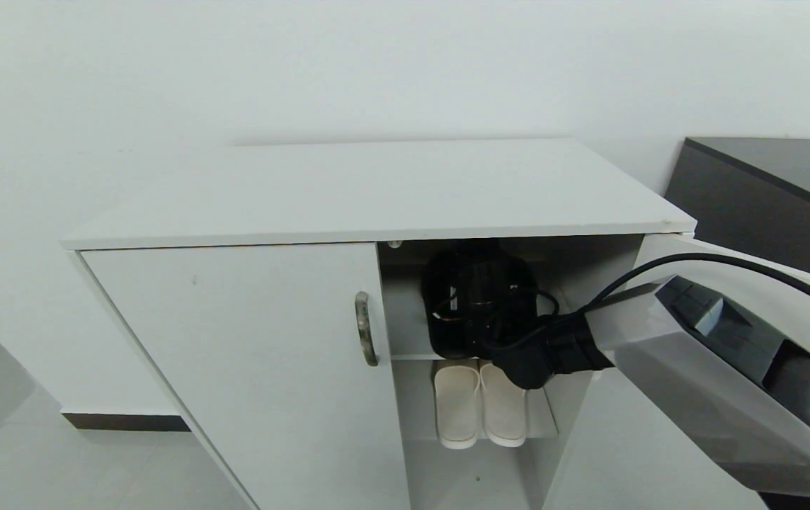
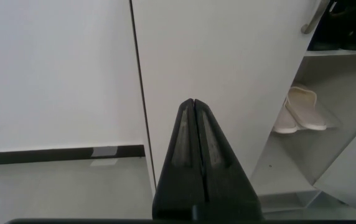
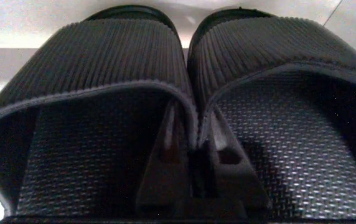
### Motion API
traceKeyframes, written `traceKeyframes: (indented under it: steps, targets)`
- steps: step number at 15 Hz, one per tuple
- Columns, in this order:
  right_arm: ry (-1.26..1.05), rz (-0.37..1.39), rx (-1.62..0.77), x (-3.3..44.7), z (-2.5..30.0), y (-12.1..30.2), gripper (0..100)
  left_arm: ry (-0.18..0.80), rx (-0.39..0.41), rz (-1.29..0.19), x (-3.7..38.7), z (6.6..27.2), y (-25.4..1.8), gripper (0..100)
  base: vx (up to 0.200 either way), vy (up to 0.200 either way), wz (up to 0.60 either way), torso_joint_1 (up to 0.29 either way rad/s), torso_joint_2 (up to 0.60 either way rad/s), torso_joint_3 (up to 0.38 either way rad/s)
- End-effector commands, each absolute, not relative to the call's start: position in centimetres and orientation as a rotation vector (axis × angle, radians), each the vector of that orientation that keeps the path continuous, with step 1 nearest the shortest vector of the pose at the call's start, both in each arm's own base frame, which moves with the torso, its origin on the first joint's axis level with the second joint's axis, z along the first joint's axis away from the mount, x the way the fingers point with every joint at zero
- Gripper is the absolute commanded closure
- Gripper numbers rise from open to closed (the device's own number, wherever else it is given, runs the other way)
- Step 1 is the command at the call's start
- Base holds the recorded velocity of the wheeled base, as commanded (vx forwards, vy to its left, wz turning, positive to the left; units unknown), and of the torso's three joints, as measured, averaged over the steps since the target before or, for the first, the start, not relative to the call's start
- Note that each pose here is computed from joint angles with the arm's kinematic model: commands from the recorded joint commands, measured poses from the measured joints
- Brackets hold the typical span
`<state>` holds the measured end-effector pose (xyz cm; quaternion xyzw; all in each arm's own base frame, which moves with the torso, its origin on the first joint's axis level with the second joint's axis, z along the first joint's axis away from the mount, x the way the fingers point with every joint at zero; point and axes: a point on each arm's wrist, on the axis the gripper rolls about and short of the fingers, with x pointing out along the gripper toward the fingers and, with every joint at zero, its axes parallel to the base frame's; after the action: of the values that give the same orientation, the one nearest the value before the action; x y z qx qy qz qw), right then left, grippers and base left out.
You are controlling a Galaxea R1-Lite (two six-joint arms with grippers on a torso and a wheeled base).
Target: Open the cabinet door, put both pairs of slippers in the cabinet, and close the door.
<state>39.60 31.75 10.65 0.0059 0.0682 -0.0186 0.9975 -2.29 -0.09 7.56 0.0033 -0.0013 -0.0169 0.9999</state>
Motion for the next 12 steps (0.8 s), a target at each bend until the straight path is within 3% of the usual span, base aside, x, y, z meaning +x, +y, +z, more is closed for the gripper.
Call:
traceKeyframes:
  steps: [1, 4, 9, 12]
  targets:
    - [0.14, -0.037, 0.009, 39.6, 10.5, 31.7, 0, -0.002, 0.006, -0.034, -2.3, 7.6, -0.1, 100, 0.0, 0.0, 0.0, 0.0, 0.0, 0.0]
    - [0.134, -0.029, 0.021, 38.7, 11.3, 31.5, 0, -0.002, 0.005, -0.032, -2.3, 7.6, -0.1, 100, 0.0, 0.0, 0.0, 0.0, 0.0, 0.0]
    - [0.105, 0.042, 0.046, 33.2, 16.1, 28.4, 0, -0.001, -0.003, -0.034, -2.3, 7.6, -0.1, 100, 0.0, 0.0, 0.0, 0.0, 0.0, 0.0]
    - [0.178, 0.125, 0.009, 29.0, 14.7, 27.5, 0, -0.001, -0.003, -0.034, -2.3, 7.6, -0.1, 100, -0.2, 0.0, 0.0, 0.004, 0.0, -0.001]
